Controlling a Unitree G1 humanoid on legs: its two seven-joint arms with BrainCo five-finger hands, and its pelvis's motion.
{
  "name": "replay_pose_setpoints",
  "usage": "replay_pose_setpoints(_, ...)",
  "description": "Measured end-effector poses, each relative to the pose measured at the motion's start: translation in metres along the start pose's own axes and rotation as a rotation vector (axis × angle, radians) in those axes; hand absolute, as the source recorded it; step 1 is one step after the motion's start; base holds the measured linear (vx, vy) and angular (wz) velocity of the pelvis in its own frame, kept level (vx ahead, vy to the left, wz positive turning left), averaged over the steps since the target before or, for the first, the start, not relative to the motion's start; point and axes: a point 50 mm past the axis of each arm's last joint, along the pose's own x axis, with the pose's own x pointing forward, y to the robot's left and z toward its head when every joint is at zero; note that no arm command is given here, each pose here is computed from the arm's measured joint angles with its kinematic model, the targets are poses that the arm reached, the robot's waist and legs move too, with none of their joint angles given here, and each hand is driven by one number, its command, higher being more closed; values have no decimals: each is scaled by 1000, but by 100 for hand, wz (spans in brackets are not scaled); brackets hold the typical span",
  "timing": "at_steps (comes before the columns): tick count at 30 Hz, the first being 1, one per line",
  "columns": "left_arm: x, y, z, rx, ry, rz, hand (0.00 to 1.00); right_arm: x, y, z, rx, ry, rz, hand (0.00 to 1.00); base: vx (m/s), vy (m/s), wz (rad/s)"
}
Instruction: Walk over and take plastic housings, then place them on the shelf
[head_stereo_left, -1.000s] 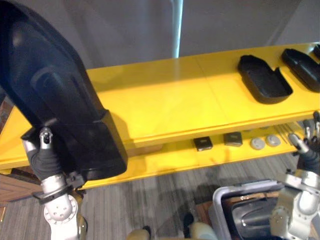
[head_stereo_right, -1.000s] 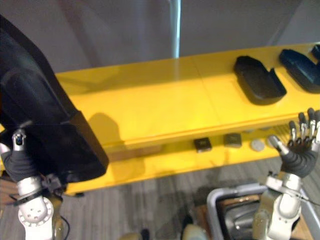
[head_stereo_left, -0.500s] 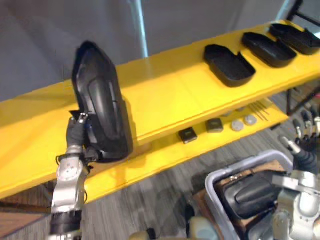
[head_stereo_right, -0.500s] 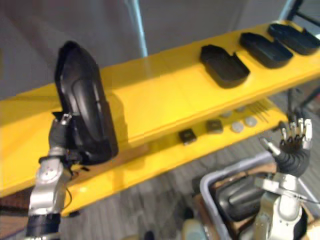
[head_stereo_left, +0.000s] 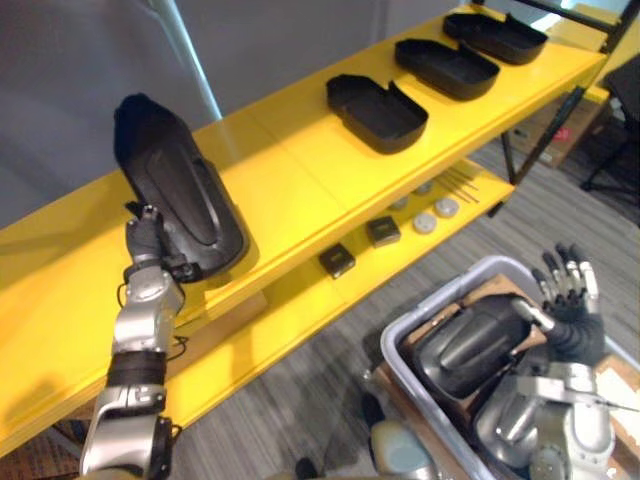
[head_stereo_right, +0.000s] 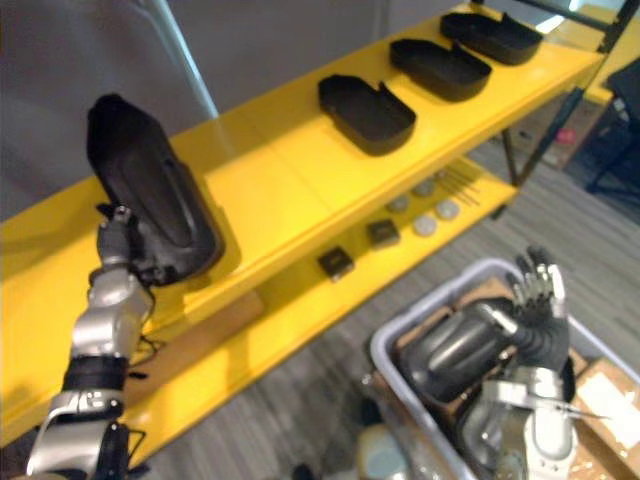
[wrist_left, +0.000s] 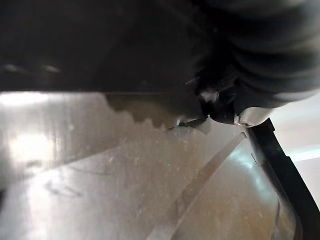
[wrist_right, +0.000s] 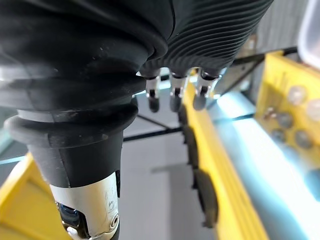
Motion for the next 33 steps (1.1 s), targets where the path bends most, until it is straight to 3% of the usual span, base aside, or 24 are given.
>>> replay_pose_setpoints(7,16,9,28,47,21,173,100,1,17,-1,64,3,23,0,-18,1,-11)
replay_pose_setpoints(13,24,15,66,108,-33,263,100,8,30,3,94,-9,91,0,0,0,0)
replay_pose_setpoints(18,28,22,67,180,1,299,100,8,31,3,101,0,108,0,3,-6,-2)
replay_pose_setpoints(19,29,26,67,220,5,311,0,8,31,2,109,6,112,0,5,-9,-8)
replay_pose_setpoints(24,35,36,70,312,19,303,0,7,30,2,106,19,129,0,-5,-4,-1)
replay_pose_setpoints(33,37,36,52,328,73,266,0,9,29,1,105,44,150,0,0,2,2)
